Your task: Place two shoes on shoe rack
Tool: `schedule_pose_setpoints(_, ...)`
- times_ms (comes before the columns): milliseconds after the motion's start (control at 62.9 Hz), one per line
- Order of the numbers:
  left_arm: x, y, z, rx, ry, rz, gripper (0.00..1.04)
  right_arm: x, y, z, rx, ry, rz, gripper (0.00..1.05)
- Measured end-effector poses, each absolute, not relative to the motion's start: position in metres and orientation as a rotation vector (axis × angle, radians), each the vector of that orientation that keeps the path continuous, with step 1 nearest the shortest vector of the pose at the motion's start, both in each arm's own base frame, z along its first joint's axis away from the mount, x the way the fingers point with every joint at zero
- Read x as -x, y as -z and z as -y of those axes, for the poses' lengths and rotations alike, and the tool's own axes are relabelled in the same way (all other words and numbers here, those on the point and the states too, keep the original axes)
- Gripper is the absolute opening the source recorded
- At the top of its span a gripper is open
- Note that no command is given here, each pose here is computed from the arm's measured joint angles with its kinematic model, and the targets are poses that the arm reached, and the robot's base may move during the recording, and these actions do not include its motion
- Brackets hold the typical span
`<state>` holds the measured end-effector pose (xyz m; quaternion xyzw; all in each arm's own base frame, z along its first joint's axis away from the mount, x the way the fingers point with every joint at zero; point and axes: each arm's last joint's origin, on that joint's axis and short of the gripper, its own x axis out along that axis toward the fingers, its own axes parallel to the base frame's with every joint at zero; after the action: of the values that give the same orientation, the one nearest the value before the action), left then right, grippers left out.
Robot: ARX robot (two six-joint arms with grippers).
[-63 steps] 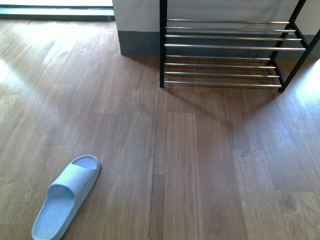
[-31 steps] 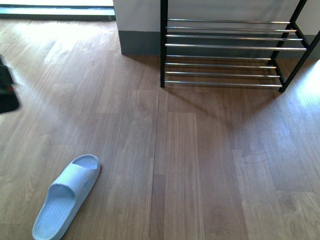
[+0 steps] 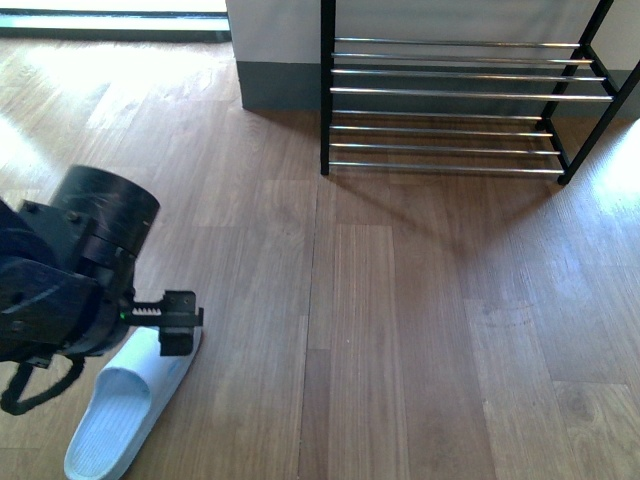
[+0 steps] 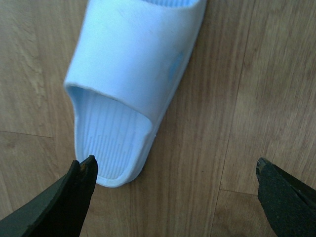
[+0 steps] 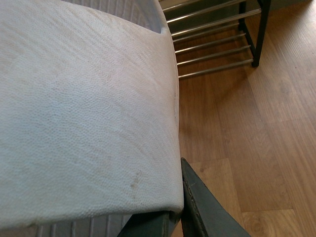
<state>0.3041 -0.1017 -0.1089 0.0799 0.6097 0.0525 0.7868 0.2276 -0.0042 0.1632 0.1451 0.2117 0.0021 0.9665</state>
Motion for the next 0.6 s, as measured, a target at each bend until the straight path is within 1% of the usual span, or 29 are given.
schedule_pose_setpoints(127,-0.305,0.125,0.102,-0.207,-0.142,-1.349,0.95,-0.228,-0.163,0.004,-0.293,-0.004,-0.428,0.01)
schedule_pose_setpoints(334,-0.302,0.150,0.090,-0.222,-0.239,-1.405,0.95,-0.228,-0.163,0.004,-0.293,-0.004,-0.428,0.01)
schedule_pose_setpoints(493,-0.302,0.163,0.086,-0.214,-0.269,-1.415,0.95,-0.228,-0.163,0.004,-0.293,-0.004,-0.428,0.01)
schedule_pose_setpoints(604,-0.309,0.170,0.084,-0.204,-0.281,-1.392,0.95,-0.228,-0.163,0.004,-0.293,-0.004,-0.428,0.01)
